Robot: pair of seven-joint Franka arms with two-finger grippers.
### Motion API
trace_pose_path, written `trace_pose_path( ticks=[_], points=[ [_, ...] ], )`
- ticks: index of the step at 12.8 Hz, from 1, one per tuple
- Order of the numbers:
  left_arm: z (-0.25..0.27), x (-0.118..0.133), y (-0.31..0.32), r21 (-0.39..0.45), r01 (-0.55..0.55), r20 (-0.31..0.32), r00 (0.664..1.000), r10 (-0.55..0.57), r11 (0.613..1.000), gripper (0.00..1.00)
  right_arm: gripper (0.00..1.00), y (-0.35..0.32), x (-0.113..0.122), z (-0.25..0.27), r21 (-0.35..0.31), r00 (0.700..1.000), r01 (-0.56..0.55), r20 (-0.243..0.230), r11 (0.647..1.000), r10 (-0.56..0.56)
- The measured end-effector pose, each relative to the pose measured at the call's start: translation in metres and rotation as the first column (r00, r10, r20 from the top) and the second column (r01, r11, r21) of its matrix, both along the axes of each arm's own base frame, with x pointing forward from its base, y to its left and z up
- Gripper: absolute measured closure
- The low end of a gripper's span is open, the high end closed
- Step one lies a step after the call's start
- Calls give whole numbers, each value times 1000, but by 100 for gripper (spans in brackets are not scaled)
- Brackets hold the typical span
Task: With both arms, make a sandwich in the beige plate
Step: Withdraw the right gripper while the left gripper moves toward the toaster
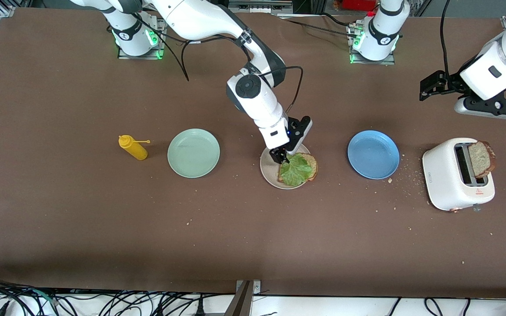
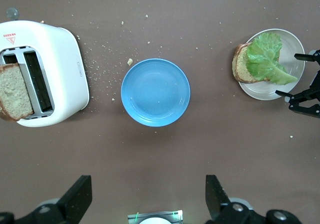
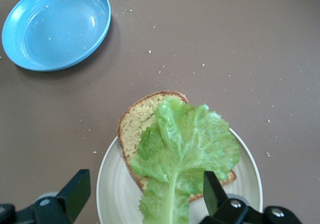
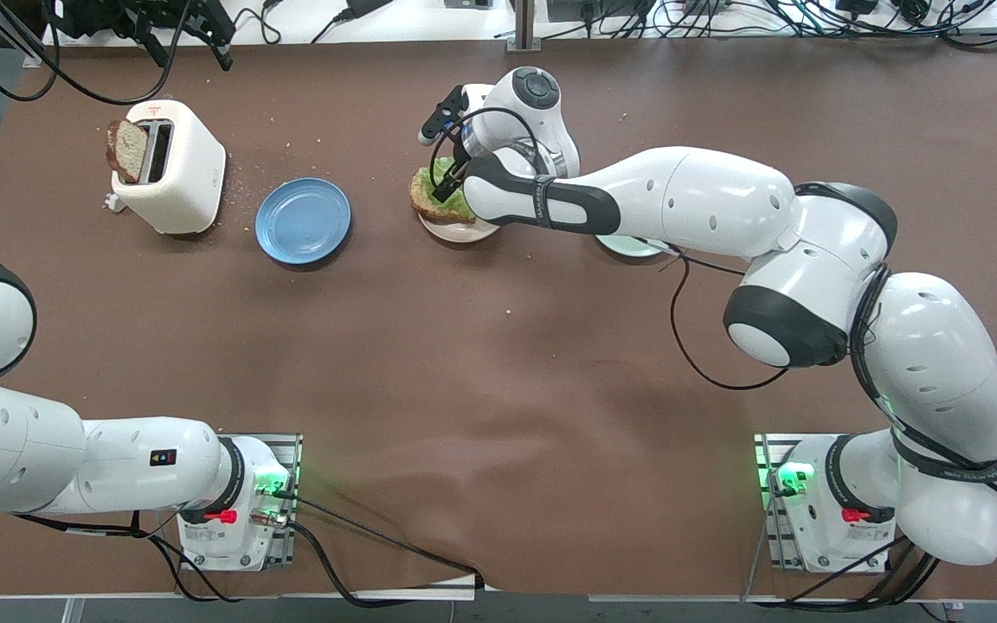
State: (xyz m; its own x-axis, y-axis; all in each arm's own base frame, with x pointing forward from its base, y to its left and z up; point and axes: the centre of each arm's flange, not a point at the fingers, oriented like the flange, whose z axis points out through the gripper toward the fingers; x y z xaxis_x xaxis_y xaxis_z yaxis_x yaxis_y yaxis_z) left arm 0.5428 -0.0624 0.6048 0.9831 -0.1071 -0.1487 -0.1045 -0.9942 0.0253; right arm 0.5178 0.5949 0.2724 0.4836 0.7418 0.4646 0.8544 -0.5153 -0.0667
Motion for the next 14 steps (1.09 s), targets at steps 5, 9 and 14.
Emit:
trace_pose_path(
  ticks=[5, 9, 14],
  points=[
    [0, 0, 0, 0, 0, 0, 1000, 0, 1000, 0, 0, -45, 47, 53, 22, 991, 78, -109, 997, -75],
    [0, 0, 1, 0, -1, 0, 1000, 1, 1000, 0, 0, -163, 90, 173, -50, 943, 108, -310, 993, -118],
    [0, 0, 1, 0, -2, 0, 1000, 2, 1000, 0, 0, -337, 124, 228, -252, 866, 203, -405, 946, -293]
  ],
)
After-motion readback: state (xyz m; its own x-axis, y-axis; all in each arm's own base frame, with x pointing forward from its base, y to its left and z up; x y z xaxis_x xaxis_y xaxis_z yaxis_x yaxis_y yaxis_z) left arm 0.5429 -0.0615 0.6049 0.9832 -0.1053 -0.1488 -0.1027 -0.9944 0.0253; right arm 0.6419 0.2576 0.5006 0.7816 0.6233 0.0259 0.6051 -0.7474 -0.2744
